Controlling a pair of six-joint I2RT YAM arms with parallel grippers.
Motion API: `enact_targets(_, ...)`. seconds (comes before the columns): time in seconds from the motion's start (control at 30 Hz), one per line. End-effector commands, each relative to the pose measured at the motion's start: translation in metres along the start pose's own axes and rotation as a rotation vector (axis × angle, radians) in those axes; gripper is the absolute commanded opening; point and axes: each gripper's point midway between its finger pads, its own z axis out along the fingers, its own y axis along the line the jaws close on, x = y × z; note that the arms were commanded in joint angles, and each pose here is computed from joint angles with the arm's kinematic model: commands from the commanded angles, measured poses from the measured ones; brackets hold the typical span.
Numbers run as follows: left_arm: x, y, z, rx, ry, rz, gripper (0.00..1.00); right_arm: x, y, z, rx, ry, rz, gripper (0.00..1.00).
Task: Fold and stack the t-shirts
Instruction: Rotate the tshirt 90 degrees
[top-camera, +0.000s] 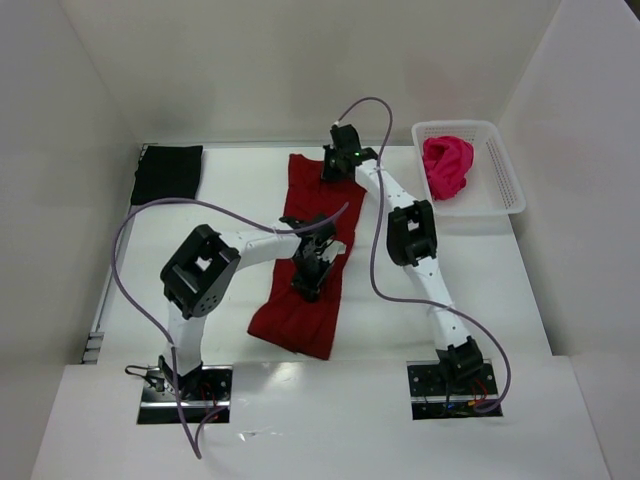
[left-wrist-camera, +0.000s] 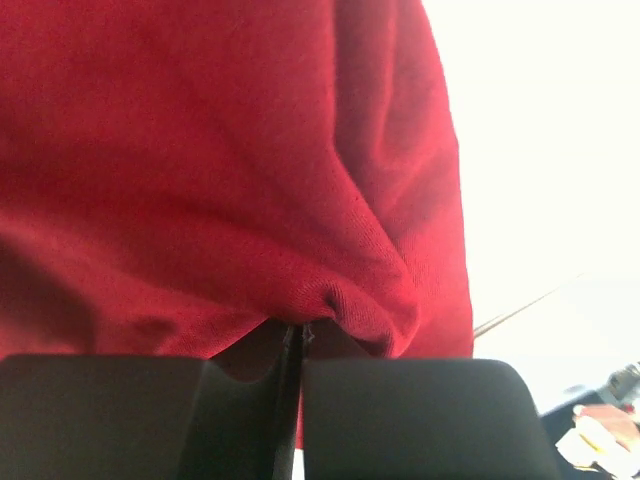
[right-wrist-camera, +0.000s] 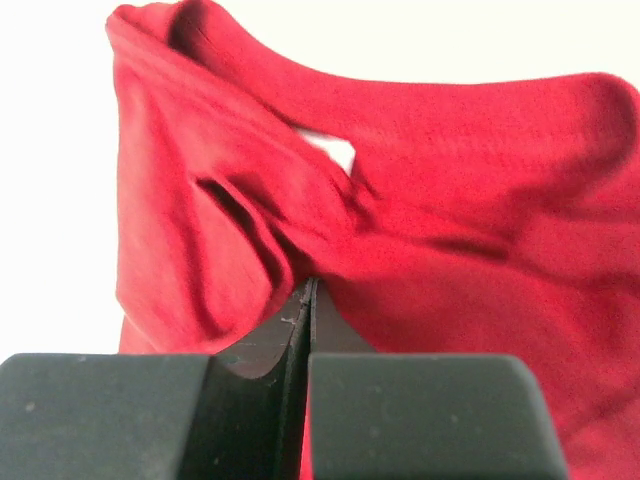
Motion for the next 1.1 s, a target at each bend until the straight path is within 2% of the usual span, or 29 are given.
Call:
enact_targets(0.0,-0.037,-0.017,0.032,0.088,-0.082,0.08,0.0,-0.02,0.024,-0.004,-0.083,-0.041,-0.04,0.01)
enact_targets(0.17,-0.059,-0.02,0.026,0.068,-0.143,0.087,0.01,-0.044,0.026,-0.018,-0.055,-0.106,-0.054,0.01)
enact_targets(0.27,-0.067,-0.015,0.001,0.05,-0.221,0.058,0.06,-0.057,0.022,-0.037,-0.029,-0.12,-0.046,0.01)
enact_targets(0.33,-0.073,-0.016,-0.031,0.064,-0.294,0.048,0.09,-0.072,0.028,-0.065,-0.026,-0.143,-0.056,0.01)
enact_targets(0.37,-0.076,-0.008,-0.041,0.048,-0.325,0.022,0.2,-0.066,0.024,-0.068,-0.009,-0.128,-0.063,0.01)
enact_targets(0.4,-0.077,-0.012,-0.058,0.047,-0.368,0.032,0.25,-0.086,0.034,-0.097,-0.02,-0.177,-0.065,0.01)
enact_targets(0.47,-0.077,-0.005,-0.075,0.013,-0.397,0.007,0.39,-0.096,0.039,-0.118,-0.026,-0.215,-0.066,0.01)
enact_targets(0.5,-0.08,-0.004,-0.093,0.004,-0.438,0.004,0.52,-0.082,0.032,-0.118,-0.011,-0.179,-0.064,0.01)
enact_targets(0.53,-0.076,-0.002,-0.099,-0.01,-0.44,0.0,0.6,-0.094,0.04,-0.144,-0.026,-0.215,-0.066,0.01)
enact_targets(0.6,-0.075,-0.007,-0.119,-0.01,-0.486,0.009,0.73,-0.071,0.03,-0.146,-0.008,-0.171,-0.053,0.02)
enact_targets(0.63,-0.074,-0.004,-0.125,-0.011,-0.495,0.002,0.77,-0.075,0.034,-0.168,-0.019,-0.196,-0.055,0.05)
enact_targets(0.67,-0.07,-0.004,-0.125,-0.009,-0.494,-0.007,0.79,-0.045,0.019,-0.159,0.009,-0.13,-0.04,0.06)
enact_targets(0.73,-0.056,0.004,-0.122,-0.041,-0.463,-0.022,0.82,-0.03,0.014,-0.163,0.012,-0.121,-0.028,0.07)
enact_targets(0.77,-0.052,0.006,-0.117,-0.042,-0.449,-0.037,0.83,-0.009,0.004,-0.167,0.032,-0.078,-0.025,0.07)
enact_targets(0.93,-0.01,0.024,-0.097,-0.093,-0.359,-0.115,0.83,0.042,-0.008,-0.181,0.009,-0.007,-0.013,0.06)
enact_targets(0.97,-0.003,0.025,-0.097,-0.096,-0.349,-0.118,0.83,0.067,-0.014,-0.182,0.004,0.044,0.003,0.13)
enact_targets(1.03,0.004,0.027,-0.103,-0.109,-0.369,-0.168,0.84,0.074,-0.011,-0.201,-0.019,0.043,0.015,0.21)
enact_targets(1.07,0.01,0.028,-0.102,-0.108,-0.366,-0.18,0.85,0.094,-0.016,-0.206,-0.021,0.091,0.02,0.28)
